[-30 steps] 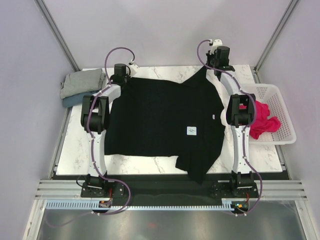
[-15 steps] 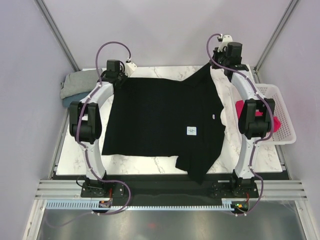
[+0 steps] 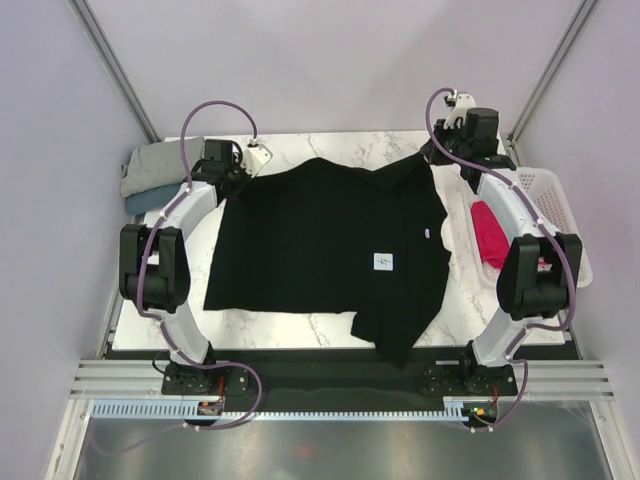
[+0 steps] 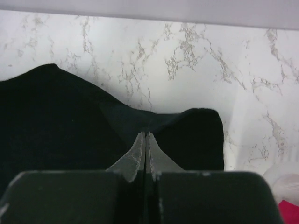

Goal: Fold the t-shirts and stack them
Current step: Fold the tshirt

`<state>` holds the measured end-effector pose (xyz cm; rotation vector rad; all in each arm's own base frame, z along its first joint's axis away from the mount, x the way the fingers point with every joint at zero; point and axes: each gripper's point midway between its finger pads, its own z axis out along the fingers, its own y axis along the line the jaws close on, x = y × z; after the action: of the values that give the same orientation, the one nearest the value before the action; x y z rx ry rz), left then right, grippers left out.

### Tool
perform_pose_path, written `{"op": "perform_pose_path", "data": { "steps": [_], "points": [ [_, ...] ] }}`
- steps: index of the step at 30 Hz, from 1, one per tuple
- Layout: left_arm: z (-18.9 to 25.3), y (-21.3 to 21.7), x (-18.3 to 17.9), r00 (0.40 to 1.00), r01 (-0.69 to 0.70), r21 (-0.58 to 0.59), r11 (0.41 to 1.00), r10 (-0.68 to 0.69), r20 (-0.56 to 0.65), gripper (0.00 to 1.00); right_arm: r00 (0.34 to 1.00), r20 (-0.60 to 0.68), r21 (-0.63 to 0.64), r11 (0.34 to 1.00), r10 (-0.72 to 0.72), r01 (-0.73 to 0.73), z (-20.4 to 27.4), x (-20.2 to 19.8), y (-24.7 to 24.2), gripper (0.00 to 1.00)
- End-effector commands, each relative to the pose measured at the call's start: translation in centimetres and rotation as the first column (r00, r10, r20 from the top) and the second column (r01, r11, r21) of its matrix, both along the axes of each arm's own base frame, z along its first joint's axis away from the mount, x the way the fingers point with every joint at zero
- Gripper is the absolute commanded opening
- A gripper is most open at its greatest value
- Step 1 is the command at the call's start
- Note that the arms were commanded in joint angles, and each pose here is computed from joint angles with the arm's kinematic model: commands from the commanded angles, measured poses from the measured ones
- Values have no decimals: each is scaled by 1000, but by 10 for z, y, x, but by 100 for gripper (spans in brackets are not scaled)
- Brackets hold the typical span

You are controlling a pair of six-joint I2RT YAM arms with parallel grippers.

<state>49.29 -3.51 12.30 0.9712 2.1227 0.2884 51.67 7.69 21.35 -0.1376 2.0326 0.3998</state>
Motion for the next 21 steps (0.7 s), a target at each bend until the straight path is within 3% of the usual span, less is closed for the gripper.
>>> {"op": "perform_pose_path", "data": {
  "steps": [1, 8, 21],
  "points": [
    [27, 4, -7, 998, -12, -61, 998, 15, 55, 2, 993, 115, 26, 1000, 8, -11, 54, -14, 4, 0],
    [25, 34, -20, 996, -72, -60, 996, 75, 46, 2, 990, 138, 20, 1000, 13, -16, 73, -41, 2, 0],
    [14, 61, -17, 993, -110, -78, 991, 114, 40, 2, 997, 61, 2, 999, -42, 42, 35, -64, -28, 0]
  ]
}}
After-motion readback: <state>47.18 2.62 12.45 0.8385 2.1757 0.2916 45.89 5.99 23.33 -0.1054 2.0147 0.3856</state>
